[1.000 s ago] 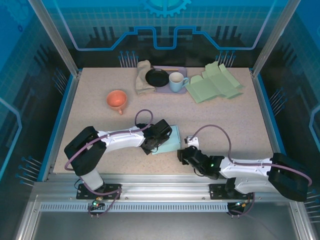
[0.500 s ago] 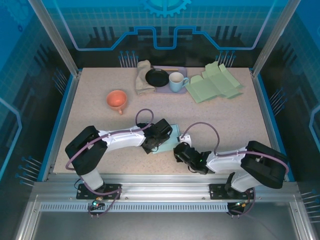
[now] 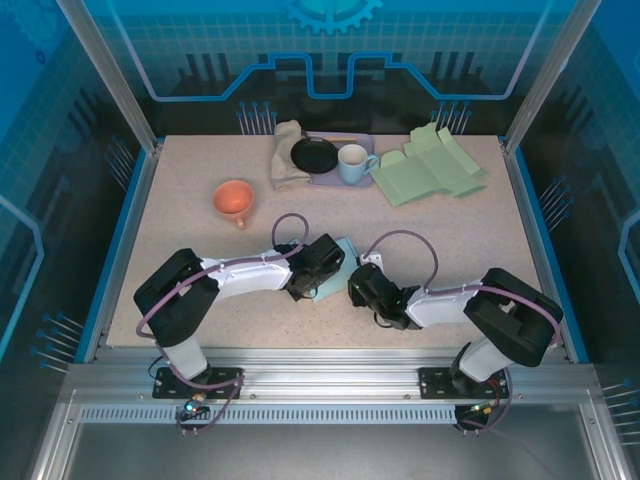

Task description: Fold the paper box

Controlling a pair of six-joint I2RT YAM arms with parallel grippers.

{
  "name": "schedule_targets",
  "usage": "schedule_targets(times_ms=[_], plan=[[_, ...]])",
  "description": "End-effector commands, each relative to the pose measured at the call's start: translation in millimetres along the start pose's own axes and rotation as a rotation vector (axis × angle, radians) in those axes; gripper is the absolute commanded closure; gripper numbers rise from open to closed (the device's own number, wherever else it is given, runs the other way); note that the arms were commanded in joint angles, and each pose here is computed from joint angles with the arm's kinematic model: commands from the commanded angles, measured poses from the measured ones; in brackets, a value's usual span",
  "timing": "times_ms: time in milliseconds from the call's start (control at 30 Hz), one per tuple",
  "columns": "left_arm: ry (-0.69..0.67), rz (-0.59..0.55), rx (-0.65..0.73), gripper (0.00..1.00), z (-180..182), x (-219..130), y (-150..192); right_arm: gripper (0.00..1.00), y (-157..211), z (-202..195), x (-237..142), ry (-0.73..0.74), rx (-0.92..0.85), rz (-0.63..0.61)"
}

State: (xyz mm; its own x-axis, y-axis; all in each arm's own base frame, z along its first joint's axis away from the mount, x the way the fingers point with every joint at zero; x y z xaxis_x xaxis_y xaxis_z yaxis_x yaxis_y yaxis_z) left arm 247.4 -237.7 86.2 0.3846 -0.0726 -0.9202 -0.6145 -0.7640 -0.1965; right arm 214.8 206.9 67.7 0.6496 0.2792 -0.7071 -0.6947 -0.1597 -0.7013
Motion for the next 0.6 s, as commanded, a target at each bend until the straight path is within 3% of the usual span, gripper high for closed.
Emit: schedule_targets(times_ms=[0, 267, 567], plan=[[-0.556, 0.066, 0.160, 0.11, 116.9, 25.3, 8.8, 0.73, -6.7, 14.5, -8.7, -0.084, 0.010, -0.012], [-0.556, 0.065, 0.142, 0.11, 113.4, 28.4, 9.6, 0.76, 18.7, 55.7, -30.6, -0.150, -0.033, 0.002], [-0.560, 0.091, 0.139, 0.11, 116.8, 34.0, 13.9, 0.84, 10.7, 72.8, -15.3, -0.243, 0.033, -0.087]])
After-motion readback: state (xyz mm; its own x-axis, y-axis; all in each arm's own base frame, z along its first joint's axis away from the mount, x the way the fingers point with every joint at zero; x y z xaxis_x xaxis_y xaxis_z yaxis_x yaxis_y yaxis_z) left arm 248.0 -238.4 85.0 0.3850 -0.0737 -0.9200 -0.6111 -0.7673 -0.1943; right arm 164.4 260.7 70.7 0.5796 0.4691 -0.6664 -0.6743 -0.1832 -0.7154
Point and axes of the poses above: each hand's point on the last joint's axis, 136 mm out from that joint toward the fingers, its own x axis out along the fingers, its own z axis along the line the jaws close on, y = z × x, the point moved 7 cm from there along -x, back along the fingers, and after that the axes turned 9 degrees about -x, right-handed, at the moved point
